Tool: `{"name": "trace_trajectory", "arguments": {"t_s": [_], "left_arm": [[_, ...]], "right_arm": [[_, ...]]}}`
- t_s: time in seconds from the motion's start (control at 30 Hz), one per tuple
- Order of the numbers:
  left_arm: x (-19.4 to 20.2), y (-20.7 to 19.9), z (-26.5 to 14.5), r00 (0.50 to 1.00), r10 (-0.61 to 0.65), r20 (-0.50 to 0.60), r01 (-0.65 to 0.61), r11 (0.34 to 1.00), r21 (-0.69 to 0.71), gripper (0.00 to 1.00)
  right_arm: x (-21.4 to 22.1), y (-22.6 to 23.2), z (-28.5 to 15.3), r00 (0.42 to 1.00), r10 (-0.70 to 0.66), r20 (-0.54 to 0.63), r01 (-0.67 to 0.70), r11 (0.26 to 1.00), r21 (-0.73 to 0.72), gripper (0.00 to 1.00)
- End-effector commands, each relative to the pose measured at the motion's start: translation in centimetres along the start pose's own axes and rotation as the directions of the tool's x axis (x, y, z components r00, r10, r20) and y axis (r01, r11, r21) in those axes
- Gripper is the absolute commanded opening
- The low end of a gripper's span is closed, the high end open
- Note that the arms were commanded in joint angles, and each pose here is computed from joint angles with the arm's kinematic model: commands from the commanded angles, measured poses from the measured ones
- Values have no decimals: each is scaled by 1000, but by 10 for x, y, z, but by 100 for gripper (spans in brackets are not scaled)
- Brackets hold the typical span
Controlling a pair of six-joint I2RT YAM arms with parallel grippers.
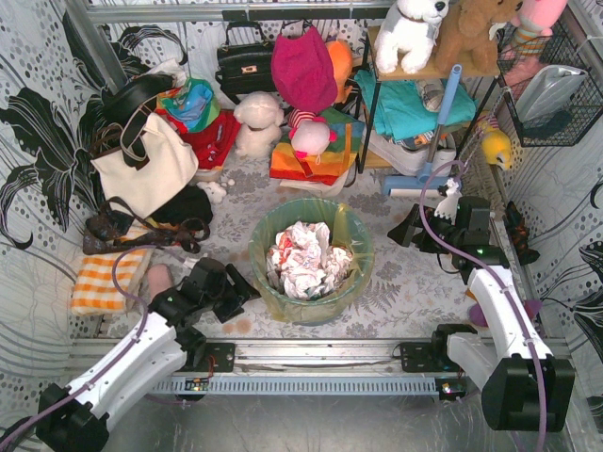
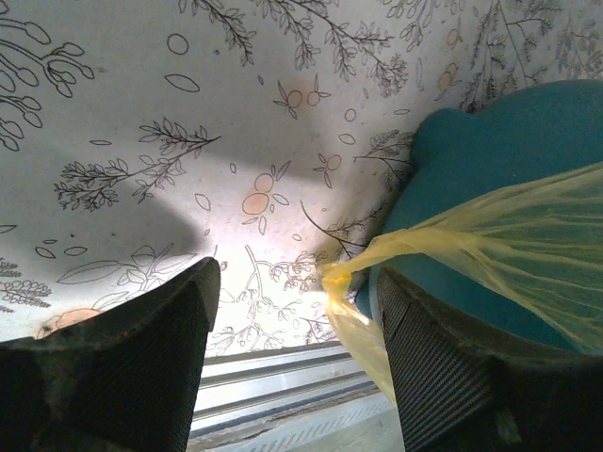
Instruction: Tie the trash bag
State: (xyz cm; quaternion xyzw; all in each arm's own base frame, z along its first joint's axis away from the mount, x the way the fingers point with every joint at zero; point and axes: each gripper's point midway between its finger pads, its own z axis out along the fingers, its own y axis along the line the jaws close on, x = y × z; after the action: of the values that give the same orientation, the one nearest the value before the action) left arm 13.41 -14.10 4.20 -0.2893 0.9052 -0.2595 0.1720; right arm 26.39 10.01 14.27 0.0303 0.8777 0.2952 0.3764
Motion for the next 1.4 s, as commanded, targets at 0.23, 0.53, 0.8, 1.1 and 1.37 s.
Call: {"name": "trace_trajectory", "arguments": {"t_s": [0.23,0.53,0.8,1.1,1.37], "left_arm": [[-5,-39,12,986,132,103,-151,965,214,63],[9,-50,24,971,200,131,-234,909,344,52],[10,-57,23,958,224,177,-279,862,423,40],[8,-59,22,968,179,179,-241,863,444,18],[-8,-72,17,964,129,232,-221,875,432,0]], "right_arm": [[0,3,-1,1000,20,-2,-20,1000,-16,83],[-4,3,1,1000,13,-4,-14,1000,-13,83],[2,2,5,999,31,-21,-31,999,-24,83],[9,13,7,998,52,-39,-56,993,-103,80],[22,22,11,996,72,-57,-81,983,-163,71]]}}
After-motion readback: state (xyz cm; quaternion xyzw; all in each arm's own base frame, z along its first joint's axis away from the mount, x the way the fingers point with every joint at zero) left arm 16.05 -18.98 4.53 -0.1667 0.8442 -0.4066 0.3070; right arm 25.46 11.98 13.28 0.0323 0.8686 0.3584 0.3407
